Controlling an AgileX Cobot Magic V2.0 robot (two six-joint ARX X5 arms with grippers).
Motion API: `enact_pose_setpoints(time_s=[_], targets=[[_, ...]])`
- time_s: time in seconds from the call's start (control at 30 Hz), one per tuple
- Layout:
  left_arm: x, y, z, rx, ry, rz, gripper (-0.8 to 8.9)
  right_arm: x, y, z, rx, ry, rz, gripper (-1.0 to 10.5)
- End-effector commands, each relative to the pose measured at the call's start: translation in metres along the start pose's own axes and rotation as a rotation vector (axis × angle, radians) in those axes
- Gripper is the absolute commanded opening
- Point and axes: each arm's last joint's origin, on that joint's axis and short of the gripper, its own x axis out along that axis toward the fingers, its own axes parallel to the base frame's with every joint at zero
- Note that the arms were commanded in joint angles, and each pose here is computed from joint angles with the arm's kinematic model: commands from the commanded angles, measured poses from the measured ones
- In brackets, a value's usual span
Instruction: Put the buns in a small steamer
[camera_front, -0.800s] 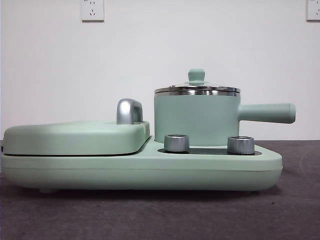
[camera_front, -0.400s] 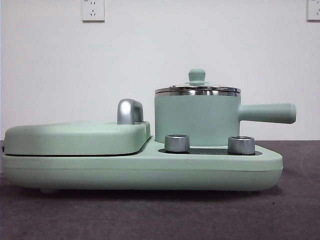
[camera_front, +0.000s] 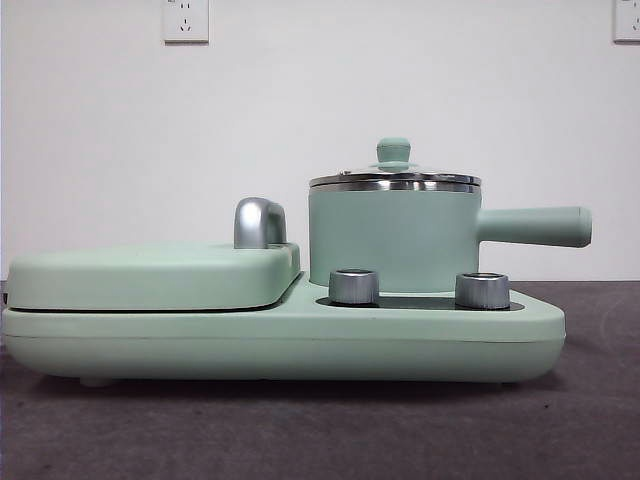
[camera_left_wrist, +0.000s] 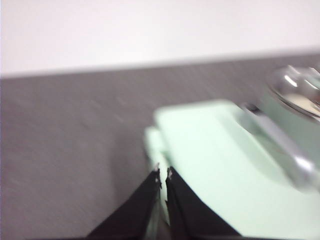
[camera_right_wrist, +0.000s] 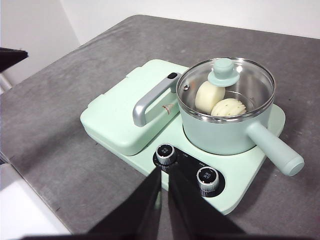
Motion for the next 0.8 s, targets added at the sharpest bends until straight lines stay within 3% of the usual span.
enact_pose_setpoints(time_s=[0.03,0.27,0.8], targets=[[0.013,0.005,-0.033,0.008,-0.090,0.040,0.21,-0.001,0.001,0.003,-0.016,-0.018,0.013,0.2],[0.020,0.012,-0.083,-0.024,-0.109,0.100,0.21,-0.001,0.001,0.003,-0.016,-0.018,0.013,0.2],[0.023,0.016,-0.102,-0.015,-0.087,0.144,0.21,-0.001,0.001,0.003,-0.016,-0.021,0.014,0.2]])
